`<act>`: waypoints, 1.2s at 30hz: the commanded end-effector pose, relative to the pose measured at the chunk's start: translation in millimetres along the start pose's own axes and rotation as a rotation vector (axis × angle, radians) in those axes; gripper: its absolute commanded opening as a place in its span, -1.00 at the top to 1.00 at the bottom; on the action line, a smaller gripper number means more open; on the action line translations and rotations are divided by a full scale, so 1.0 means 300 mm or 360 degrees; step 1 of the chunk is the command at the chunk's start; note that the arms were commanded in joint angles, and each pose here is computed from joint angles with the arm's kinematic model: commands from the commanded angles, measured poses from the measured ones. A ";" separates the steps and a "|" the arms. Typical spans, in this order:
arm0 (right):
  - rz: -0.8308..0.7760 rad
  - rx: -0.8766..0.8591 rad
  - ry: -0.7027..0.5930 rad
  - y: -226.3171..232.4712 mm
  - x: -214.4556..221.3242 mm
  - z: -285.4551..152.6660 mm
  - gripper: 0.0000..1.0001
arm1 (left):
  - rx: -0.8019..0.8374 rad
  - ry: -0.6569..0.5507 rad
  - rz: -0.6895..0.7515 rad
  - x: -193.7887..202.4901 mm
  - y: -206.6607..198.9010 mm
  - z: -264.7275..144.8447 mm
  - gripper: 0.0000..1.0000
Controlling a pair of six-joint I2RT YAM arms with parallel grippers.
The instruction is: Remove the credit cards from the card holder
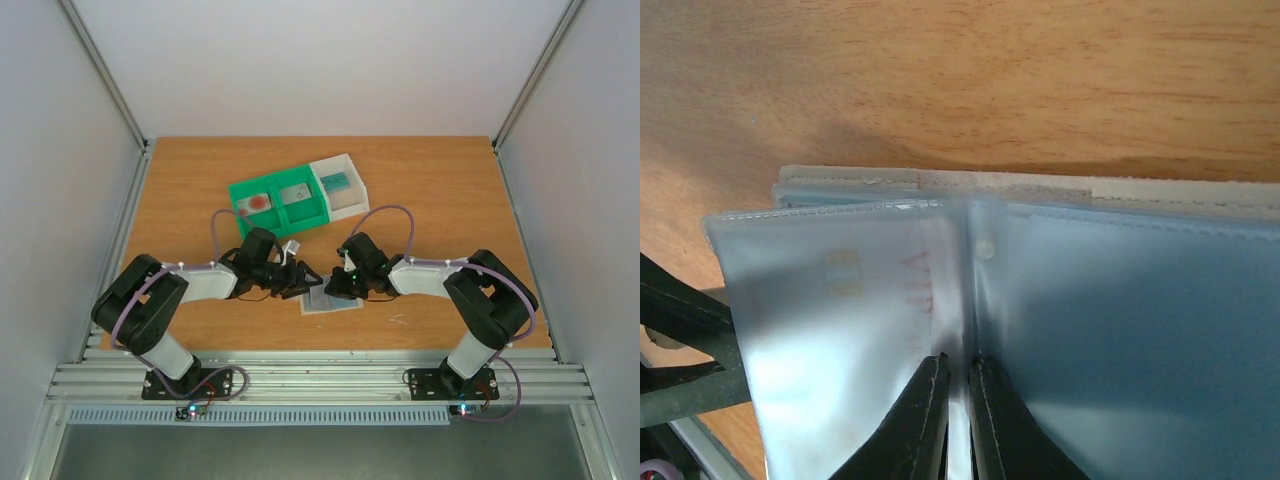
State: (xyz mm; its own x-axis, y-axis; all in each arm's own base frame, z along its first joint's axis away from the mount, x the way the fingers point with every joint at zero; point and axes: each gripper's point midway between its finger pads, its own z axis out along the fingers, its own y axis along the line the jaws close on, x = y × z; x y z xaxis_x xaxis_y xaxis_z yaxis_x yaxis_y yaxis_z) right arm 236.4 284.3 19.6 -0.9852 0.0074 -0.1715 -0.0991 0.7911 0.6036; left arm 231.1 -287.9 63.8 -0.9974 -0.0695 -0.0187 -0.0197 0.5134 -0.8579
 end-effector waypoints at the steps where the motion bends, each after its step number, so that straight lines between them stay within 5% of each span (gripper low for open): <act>1: 0.0037 0.0092 0.0079 -0.063 0.068 0.017 0.85 | 0.0011 -0.0011 0.0095 -0.014 -0.060 -0.004 -0.01; 7: 0.0015 0.0054 0.0046 -0.052 0.060 0.014 0.78 | -0.0095 -0.0015 0.0082 -0.014 -0.039 -0.008 0.33; 16: 0.0010 0.0017 0.0007 -0.052 0.050 -0.001 0.69 | -0.0083 -0.0010 0.0048 -0.027 -0.047 0.009 0.52; 36: 0.0024 0.0042 -0.0141 -0.063 0.007 -0.063 0.62 | -0.0111 0.0044 0.0039 -0.026 -0.043 0.055 0.27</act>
State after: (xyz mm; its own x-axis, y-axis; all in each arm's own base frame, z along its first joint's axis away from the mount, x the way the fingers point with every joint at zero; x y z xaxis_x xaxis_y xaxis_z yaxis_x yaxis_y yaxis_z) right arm 233.9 272.0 23.9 -0.9750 0.0503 -0.2165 -0.0994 0.7727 0.6270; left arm 234.1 -300.7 62.3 -0.9991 -0.0413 -0.0060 -0.0194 0.5864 -0.8098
